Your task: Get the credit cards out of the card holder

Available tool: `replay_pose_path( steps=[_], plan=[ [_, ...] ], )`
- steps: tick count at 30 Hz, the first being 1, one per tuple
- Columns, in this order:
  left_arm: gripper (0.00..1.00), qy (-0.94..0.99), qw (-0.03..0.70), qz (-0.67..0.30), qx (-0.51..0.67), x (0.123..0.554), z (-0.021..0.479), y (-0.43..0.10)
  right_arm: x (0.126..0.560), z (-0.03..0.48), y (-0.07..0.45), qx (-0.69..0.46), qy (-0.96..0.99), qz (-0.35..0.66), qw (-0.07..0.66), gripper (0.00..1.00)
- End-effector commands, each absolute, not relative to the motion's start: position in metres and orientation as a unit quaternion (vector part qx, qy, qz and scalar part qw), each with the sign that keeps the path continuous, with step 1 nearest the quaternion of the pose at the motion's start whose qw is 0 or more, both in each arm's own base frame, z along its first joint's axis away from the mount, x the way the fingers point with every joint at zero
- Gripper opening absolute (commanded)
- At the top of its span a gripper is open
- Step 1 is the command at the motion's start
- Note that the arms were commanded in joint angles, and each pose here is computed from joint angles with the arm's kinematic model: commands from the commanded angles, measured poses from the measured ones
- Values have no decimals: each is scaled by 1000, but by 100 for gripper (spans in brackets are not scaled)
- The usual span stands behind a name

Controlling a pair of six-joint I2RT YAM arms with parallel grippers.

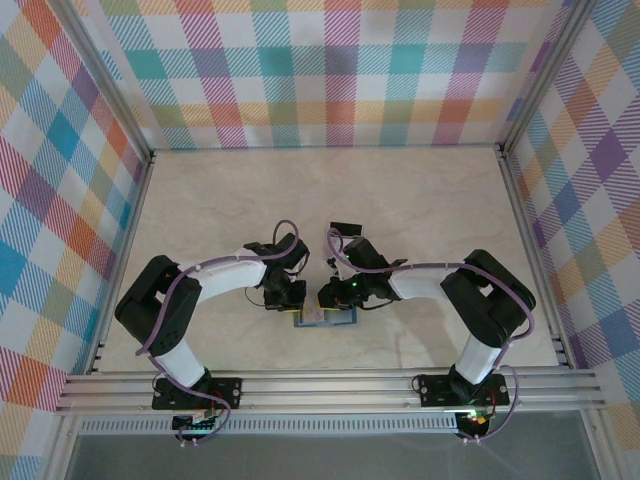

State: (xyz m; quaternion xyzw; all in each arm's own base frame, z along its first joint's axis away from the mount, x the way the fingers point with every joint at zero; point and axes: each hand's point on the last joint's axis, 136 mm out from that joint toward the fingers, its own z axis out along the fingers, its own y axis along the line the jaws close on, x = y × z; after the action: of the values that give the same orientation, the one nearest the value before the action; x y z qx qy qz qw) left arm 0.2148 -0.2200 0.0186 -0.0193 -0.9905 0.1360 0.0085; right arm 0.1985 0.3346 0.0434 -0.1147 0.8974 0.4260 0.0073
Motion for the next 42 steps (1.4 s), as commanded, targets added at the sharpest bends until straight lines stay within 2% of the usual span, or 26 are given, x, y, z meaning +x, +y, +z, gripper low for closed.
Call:
replay_pose_path(
  steps=[1, 12, 18, 23, 28, 42],
  plan=[
    [10, -997, 20, 71, -16, 207, 7, -193, 195, 44, 332, -120, 898, 423, 9, 17],
    [10, -994, -12, 104, -16, 218, 43, -205, 196, 34, 329, -108, 902, 418, -3, 19],
    [10, -989, -20, 147, -22, 221, 56, -228, 195, 33, 329, -104, 902, 418, -4, 16],
    [10, -988, -8, 153, -33, 221, 45, -245, 197, 27, 323, -94, 914, 394, -5, 13],
    [10, -991, 3, 127, -34, 219, 27, -237, 197, 20, 306, -79, 939, 335, -16, 9],
    [10, -995, 11, 95, -32, 208, 12, -218, 193, 23, 263, -71, 976, 201, -32, 9]
  ],
)
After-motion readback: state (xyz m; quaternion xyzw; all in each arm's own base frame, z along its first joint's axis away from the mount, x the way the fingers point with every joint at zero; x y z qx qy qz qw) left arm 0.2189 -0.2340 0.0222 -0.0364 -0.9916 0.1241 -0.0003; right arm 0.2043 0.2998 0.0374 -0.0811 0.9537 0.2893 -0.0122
